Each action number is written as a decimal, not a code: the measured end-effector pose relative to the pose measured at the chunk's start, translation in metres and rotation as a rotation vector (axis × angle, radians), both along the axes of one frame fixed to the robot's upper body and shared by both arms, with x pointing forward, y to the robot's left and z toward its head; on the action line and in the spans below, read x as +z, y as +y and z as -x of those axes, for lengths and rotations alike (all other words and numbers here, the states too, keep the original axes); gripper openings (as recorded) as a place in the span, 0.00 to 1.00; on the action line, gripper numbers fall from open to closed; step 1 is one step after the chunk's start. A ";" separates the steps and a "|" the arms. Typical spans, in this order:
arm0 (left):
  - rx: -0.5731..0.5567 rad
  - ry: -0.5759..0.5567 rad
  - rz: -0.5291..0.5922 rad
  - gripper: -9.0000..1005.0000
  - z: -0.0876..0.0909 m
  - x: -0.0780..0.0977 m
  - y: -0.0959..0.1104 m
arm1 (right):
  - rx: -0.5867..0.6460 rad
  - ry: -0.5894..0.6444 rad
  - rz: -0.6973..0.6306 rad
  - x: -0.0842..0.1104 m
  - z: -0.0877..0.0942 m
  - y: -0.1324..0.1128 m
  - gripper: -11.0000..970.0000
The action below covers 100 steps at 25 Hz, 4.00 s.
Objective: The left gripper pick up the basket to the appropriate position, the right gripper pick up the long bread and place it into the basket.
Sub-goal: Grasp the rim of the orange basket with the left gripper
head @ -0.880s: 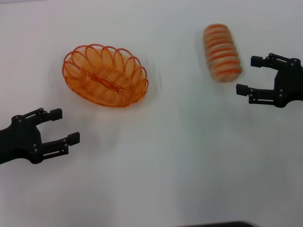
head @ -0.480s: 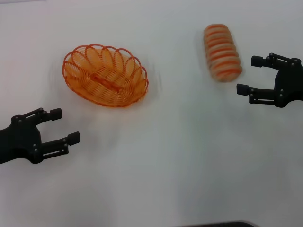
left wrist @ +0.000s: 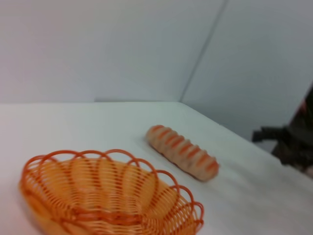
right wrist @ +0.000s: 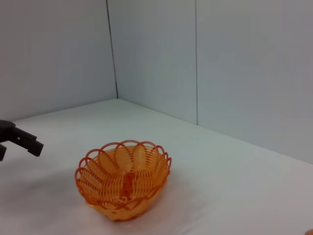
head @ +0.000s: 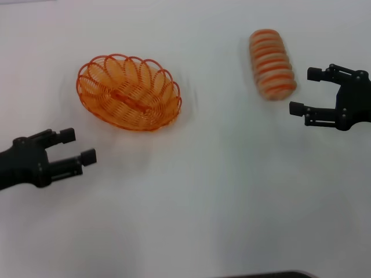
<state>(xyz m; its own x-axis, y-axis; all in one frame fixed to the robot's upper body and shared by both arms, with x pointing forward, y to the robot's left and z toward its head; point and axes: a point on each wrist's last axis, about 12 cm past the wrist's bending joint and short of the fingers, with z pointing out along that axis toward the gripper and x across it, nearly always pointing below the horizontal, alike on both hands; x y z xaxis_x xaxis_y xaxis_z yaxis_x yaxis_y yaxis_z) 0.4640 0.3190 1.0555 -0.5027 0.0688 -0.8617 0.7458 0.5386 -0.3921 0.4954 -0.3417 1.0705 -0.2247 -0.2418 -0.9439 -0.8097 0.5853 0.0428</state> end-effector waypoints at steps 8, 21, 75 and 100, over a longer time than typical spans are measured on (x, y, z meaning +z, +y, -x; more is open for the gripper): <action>0.056 0.175 0.113 0.84 -0.018 0.009 0.001 | 0.002 -0.003 0.000 0.001 -0.001 0.000 0.94; 0.224 0.366 0.315 0.84 -0.046 0.031 0.018 | 0.008 -0.006 0.001 0.003 -0.002 0.000 0.94; 0.092 0.259 -0.634 0.84 -0.180 0.109 -0.094 | 0.033 -0.034 0.012 0.011 -0.014 0.005 0.94; 0.117 0.276 -0.777 0.83 -0.192 0.087 -0.111 | 0.040 -0.039 0.013 0.013 -0.017 0.007 0.94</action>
